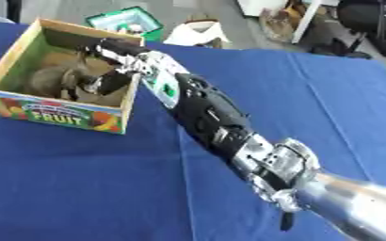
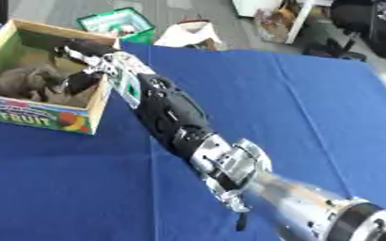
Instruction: Pick up objects on the table and place them in the box.
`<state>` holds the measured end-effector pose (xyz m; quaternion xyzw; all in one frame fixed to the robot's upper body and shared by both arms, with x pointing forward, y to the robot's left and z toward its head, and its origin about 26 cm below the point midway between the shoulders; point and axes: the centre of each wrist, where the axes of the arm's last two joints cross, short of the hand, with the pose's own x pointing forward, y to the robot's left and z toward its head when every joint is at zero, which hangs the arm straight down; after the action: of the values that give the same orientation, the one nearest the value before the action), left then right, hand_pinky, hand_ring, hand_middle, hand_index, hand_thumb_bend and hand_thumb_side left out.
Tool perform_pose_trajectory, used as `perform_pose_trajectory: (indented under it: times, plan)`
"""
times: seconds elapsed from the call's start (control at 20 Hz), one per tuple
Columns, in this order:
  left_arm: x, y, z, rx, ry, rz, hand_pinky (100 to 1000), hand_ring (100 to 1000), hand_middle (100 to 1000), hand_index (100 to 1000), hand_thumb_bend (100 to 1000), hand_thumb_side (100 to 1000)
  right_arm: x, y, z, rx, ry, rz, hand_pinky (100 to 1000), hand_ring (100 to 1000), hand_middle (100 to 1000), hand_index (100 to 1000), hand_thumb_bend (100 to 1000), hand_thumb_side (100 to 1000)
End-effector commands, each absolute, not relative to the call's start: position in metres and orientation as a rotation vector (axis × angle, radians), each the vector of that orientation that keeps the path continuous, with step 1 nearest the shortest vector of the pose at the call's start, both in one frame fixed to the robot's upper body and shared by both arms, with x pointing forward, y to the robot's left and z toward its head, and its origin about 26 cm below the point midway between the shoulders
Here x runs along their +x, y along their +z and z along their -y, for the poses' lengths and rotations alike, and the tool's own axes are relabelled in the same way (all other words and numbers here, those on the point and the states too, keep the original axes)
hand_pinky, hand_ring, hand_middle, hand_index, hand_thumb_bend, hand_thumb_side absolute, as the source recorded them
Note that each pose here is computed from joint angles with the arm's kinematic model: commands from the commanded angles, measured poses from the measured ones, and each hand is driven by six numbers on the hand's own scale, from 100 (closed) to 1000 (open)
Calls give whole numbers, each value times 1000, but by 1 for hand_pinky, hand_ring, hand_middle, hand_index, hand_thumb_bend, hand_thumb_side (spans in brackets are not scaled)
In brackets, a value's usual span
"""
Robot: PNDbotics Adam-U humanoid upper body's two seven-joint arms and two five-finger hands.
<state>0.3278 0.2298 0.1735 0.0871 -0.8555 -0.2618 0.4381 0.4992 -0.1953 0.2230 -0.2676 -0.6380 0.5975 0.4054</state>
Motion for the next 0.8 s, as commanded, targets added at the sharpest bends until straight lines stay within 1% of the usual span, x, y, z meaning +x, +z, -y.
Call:
perform_pose_trajectory:
  times: [0.05,0.3,0.55,0.6,0.8]
  plan:
    - [326,180,-231,228,-665,2147,598,496,491,652,261,602,498,256,207,-686,1549,1624,782,926,898,949,419,553]
    - [326,178,-234,238,-665,2136,598,496,491,652,262,603,491,283,218,-690,1551,1676,779,925,895,945,392,535]
    - [325,175,-239,261,-656,2119,598,495,490,652,263,605,478,314,236,-703,1492,1816,740,900,864,924,312,492]
    - [325,174,-240,266,-653,2116,598,495,490,652,263,605,475,319,240,-698,1473,1850,740,900,864,924,312,492]
    - [324,171,-246,296,-632,2101,598,495,490,651,264,607,454,337,260,-691,1373,2007,701,877,837,911,238,414]
